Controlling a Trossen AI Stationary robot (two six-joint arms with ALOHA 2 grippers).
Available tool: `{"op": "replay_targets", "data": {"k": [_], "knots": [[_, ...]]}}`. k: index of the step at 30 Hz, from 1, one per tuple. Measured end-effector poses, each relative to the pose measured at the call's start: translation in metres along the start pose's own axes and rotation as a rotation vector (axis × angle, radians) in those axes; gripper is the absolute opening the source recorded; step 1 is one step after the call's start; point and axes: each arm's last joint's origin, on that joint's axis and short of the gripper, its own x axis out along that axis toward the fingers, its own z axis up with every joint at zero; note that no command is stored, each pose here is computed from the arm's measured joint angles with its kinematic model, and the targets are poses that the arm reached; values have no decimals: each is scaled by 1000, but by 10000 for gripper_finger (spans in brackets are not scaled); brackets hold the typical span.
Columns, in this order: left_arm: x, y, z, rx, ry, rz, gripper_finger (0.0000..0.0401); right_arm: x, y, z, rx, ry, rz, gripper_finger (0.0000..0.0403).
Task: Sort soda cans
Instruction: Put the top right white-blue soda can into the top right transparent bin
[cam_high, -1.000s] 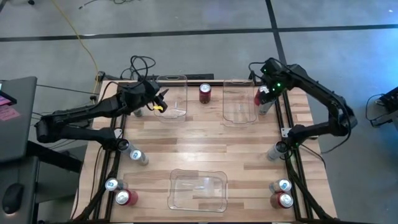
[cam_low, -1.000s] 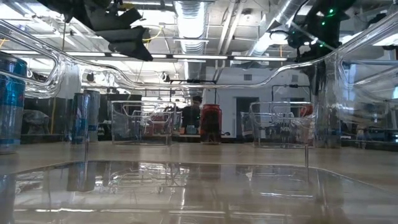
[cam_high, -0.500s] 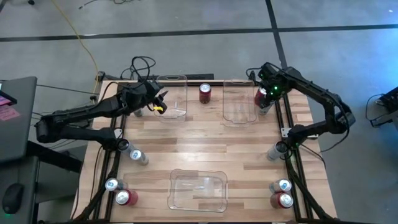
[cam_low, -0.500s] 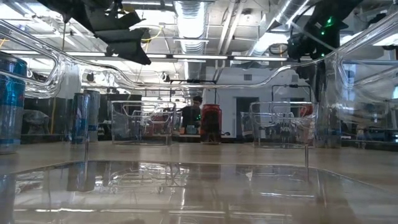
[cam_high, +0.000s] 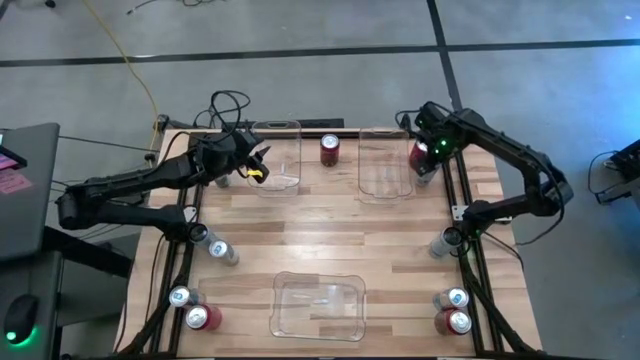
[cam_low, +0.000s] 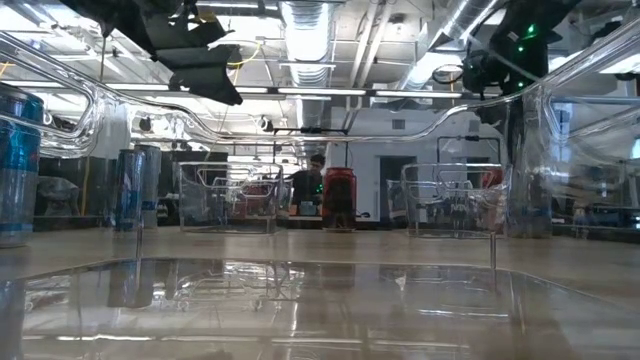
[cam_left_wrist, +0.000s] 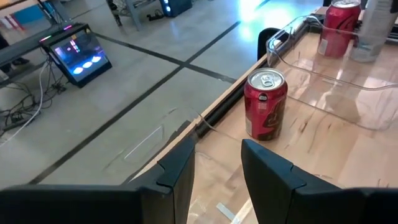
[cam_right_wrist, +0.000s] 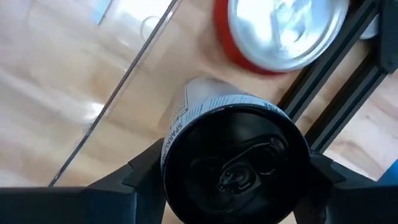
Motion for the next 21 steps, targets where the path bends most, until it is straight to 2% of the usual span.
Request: {"op": "replay_targets", "data": {"k": [10,16,21], "knots": [[0,0,0,-12,-1,0,128,-65,18,-17,-58,-117,59,258],[-1,-3,0,-29,-1,-17,128,-102,26,-12,-81,-238,97,258],[-4,-10,0,-27,1,-52,128,-118,33,-7,-125,-267,111,258]]}}
